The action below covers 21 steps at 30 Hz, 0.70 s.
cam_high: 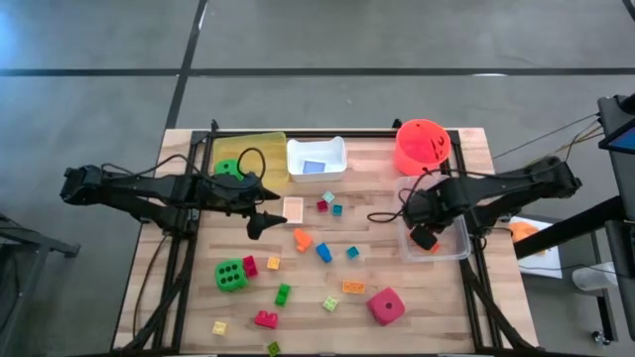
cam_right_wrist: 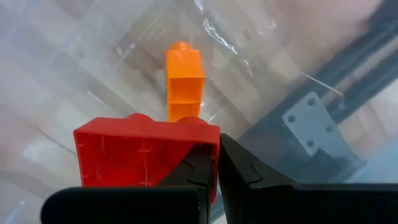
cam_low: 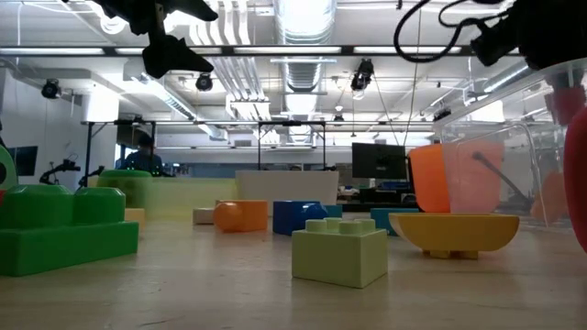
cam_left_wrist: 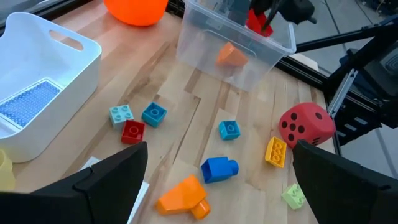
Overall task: Pick & Place Toys
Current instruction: Put the red game piece into the transparent bin
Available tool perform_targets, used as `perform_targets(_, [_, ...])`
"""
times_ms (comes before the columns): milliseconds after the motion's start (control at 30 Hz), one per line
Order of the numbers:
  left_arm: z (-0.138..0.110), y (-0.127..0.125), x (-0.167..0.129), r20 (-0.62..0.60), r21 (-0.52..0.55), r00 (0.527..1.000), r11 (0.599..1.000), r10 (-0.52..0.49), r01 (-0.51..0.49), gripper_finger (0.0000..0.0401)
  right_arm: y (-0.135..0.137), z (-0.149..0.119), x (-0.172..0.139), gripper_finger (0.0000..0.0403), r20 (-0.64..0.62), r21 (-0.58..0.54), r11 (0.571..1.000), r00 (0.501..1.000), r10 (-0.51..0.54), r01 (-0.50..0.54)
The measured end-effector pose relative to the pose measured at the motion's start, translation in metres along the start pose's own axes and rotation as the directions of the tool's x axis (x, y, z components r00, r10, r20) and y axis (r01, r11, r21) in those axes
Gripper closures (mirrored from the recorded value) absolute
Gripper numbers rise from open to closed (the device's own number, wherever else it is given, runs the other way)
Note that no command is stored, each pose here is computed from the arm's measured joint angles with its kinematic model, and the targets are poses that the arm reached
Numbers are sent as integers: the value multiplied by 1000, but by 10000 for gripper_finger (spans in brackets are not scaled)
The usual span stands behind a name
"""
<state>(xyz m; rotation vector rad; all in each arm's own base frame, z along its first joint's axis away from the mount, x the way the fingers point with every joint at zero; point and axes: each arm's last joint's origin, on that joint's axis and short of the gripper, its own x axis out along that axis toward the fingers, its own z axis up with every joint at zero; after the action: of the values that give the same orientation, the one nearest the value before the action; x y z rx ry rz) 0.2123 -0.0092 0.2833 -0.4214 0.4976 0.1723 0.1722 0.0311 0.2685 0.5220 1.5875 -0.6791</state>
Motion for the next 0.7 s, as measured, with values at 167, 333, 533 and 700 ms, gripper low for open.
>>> perform_targets(167, [0, 0, 0, 4, -1, 1000, 1000, 2, -2, 16, 10, 6, 10, 395, -54, -121, 992, 998, -26, 19])
perform_targets(333, [0, 0, 0, 4, -1, 1000, 1000, 2, -2, 16, 18, 11, 14, 395, -96, -175, 984, 995, -40, 23])
perform_targets(533, [1, 0, 0, 5, -2, 1000, 1000, 2, -2, 16, 26, 16, 30, 395, -137, -209, 977, 987, -81, 51])
perform_targets(700, [2, -1, -1, 10, -4, 1000, 1000, 0, 1, 16, 37, 22, 42, 395, -130, -201, 979, 992, -11, -15])
